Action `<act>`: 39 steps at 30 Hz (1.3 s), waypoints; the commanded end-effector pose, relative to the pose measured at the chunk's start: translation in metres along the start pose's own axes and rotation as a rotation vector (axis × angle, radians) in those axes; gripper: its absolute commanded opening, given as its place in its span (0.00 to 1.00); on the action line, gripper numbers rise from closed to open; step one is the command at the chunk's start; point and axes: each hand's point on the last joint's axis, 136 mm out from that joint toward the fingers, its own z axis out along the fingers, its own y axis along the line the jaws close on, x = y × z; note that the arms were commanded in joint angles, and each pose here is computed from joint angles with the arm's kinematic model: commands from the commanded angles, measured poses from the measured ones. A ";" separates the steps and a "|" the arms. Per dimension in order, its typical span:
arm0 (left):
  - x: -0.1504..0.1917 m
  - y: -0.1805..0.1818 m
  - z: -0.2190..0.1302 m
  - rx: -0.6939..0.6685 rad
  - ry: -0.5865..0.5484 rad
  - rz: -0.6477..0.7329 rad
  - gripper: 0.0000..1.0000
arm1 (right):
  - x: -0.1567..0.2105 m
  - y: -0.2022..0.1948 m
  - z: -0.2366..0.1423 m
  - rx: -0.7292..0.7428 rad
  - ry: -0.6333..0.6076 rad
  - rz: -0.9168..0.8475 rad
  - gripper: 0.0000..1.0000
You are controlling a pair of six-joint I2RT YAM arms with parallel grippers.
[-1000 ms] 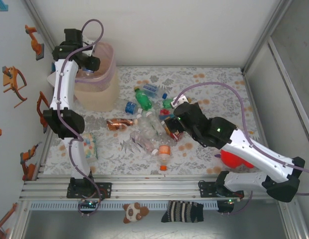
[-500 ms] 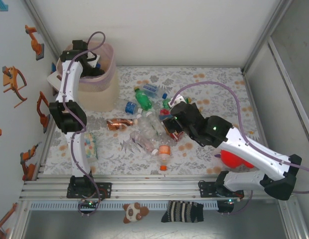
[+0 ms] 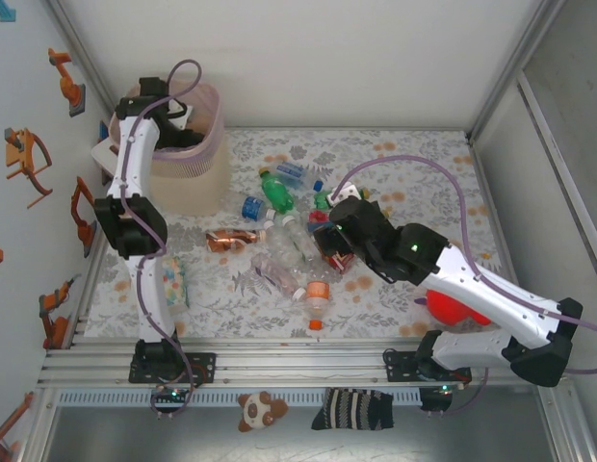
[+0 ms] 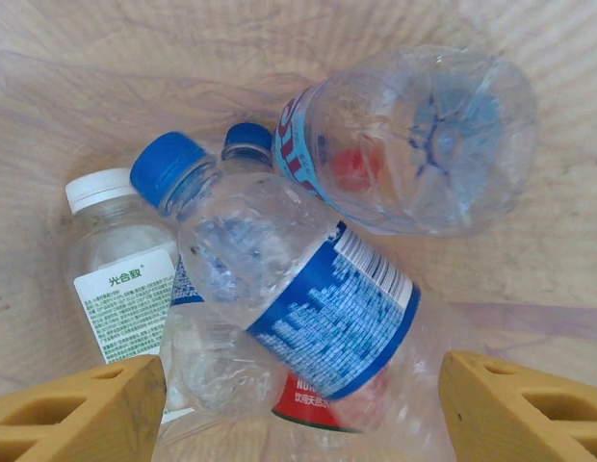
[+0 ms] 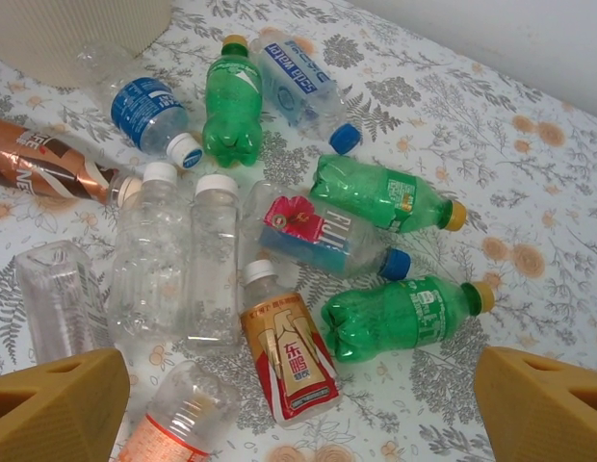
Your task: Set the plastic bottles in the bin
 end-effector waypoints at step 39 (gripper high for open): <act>0.036 -0.129 -0.282 0.537 -0.827 -0.090 0.78 | 0.162 0.068 0.110 -0.045 0.513 0.535 0.79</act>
